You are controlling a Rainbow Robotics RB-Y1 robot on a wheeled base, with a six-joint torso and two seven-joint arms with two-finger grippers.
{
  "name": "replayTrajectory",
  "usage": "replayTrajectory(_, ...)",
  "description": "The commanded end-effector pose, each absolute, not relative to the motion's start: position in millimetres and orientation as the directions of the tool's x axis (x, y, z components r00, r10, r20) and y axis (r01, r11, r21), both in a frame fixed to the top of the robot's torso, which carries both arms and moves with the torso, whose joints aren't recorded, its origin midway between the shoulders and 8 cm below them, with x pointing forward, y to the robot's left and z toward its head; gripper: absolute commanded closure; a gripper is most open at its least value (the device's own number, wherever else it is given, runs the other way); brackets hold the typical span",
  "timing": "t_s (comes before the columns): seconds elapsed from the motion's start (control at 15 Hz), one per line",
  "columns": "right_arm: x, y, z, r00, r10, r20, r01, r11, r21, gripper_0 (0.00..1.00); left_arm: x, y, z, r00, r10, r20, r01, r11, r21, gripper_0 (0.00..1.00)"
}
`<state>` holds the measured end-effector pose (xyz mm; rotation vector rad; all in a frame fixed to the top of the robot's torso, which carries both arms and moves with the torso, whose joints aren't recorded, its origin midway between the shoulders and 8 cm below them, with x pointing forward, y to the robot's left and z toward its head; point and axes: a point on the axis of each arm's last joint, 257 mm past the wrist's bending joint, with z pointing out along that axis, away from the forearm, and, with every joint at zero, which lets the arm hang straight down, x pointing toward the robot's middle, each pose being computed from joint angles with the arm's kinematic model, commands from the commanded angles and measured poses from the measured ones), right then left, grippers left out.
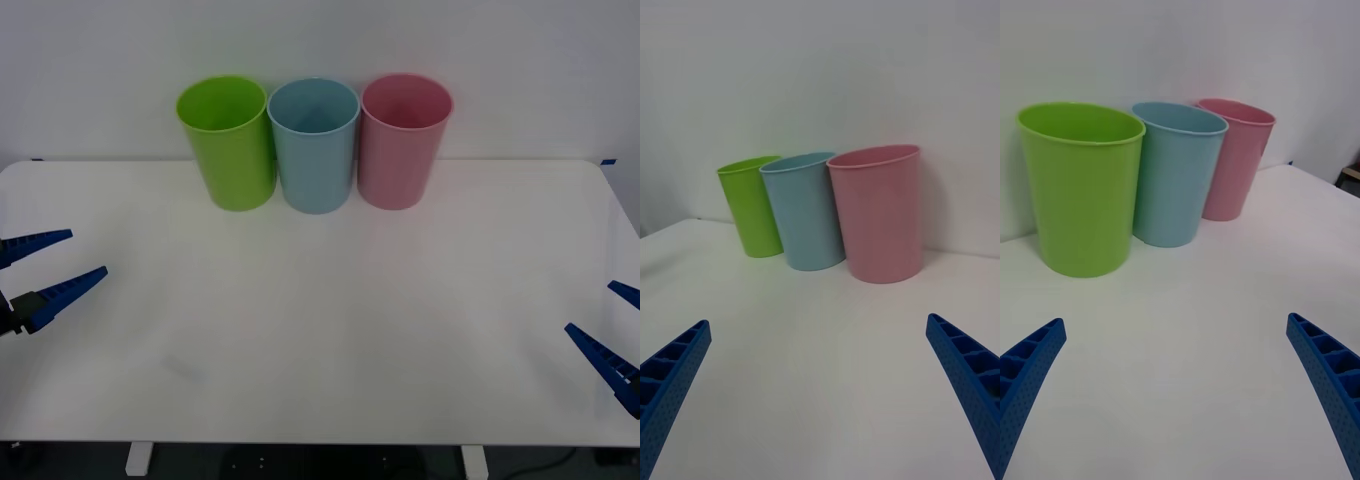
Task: Grasp the object on the table and drop it into the matching bin: aluminum can to the light blue bin, PET bottle to the pink bin.
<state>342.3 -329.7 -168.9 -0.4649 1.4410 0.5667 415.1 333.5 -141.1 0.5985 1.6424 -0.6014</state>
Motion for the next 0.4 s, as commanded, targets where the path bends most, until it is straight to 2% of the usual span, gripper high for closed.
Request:
replayTrajectory(0.07,342.3,-329.7,-168.9,0.041,0.082,-0.996,-0.618,0.785,0.039,0.0,407.4,337.5,-147.6,-0.15,0.056,-0.987,0.676,0.734,-0.061,0.0)
replayTrajectory(0.4,342.3,-329.7,-168.9,0.041,0.082,-0.996,-0.618,0.785,0.039,0.0,406.5,339.6,-149.8,-0.154,0.054,-0.987,0.67,0.74,-0.064,0.0)
